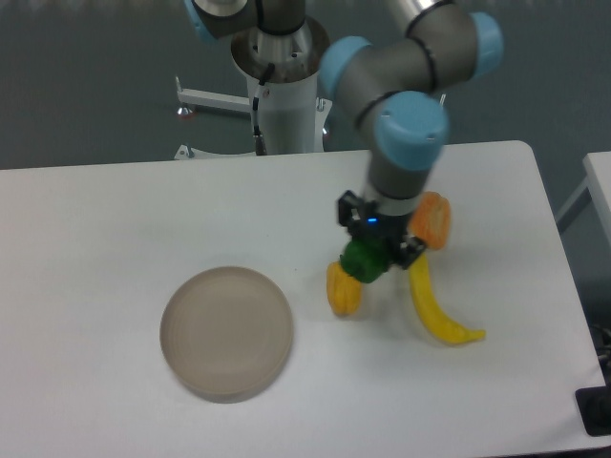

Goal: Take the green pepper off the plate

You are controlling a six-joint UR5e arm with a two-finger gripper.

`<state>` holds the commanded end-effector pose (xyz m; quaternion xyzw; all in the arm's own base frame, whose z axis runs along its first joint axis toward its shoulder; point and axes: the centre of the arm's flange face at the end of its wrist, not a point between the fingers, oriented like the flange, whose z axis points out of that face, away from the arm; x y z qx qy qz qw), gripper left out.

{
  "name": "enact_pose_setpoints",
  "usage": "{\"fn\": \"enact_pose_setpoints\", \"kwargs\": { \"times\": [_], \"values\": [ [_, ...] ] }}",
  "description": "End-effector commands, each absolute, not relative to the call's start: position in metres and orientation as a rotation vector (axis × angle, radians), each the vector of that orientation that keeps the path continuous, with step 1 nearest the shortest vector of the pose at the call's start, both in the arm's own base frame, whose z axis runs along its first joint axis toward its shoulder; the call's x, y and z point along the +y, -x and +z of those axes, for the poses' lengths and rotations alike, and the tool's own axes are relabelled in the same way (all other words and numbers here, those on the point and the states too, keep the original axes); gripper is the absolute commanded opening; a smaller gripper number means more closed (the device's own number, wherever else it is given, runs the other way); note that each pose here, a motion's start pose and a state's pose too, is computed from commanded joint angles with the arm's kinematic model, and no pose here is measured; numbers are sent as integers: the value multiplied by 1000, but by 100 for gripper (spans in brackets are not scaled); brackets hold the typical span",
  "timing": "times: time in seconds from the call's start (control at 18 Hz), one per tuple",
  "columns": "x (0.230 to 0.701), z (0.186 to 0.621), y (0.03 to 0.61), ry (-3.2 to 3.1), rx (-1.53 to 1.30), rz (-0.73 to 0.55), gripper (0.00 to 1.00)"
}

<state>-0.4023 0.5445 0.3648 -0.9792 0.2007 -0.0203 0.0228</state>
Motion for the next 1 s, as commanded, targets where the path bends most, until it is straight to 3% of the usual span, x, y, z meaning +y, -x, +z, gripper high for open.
{"fn": "enact_pose_setpoints", "kwargs": {
  "times": [0.28,1.0],
  "values": [
    [520,359,439,2992,798,-58,12],
    [526,363,439,2997,922,-9,13]
  ]
}}
